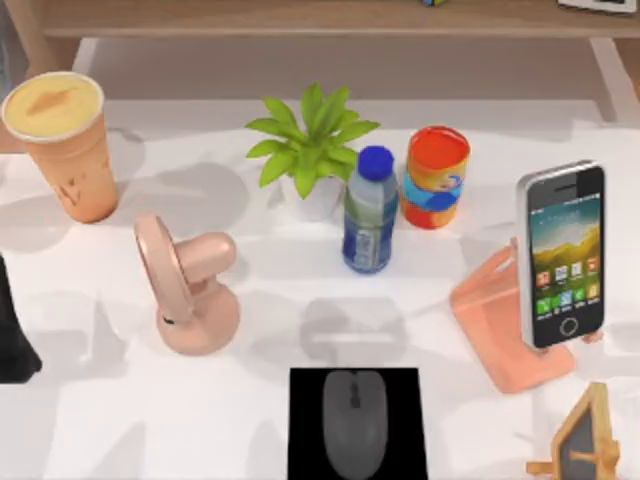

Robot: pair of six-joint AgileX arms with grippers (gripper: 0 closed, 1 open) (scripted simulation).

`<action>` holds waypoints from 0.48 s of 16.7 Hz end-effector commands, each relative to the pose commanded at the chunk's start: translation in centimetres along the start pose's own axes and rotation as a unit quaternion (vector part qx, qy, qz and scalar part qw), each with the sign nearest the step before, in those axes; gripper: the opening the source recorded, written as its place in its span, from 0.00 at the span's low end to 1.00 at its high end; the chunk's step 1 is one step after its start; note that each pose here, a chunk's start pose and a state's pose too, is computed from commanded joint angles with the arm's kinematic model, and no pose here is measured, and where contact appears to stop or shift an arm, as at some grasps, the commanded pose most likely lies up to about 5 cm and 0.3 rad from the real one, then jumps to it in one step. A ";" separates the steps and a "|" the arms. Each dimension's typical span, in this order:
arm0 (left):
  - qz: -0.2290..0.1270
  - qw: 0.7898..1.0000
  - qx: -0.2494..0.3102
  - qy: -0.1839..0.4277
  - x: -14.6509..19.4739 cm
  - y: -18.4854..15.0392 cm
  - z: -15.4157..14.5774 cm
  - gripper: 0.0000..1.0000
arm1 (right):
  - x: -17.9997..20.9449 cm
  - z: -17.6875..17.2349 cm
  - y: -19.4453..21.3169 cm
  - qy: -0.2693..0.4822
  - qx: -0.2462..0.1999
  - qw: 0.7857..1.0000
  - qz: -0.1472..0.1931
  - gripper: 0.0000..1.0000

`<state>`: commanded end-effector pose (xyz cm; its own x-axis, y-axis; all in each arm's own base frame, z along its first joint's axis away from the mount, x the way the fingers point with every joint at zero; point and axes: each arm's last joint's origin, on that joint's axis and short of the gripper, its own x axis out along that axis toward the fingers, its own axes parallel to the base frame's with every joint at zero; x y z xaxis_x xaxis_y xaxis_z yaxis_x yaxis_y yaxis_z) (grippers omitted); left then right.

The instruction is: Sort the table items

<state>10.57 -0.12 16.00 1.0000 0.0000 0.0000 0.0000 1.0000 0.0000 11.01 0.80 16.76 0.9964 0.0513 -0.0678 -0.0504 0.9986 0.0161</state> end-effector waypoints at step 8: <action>0.000 1.000 0.000 0.000 0.0 0.0 0.0 1.00 | -0.4 -0.8 -0.9 -0.034 -0.007 0.999 -0.025 1.00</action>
<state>10.57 -0.12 16.00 1.0000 0.0000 0.0000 0.0000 1.0000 0.0000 10.57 -0.12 16.00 1.0000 0.0000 0.0000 0.0000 1.0000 0.0000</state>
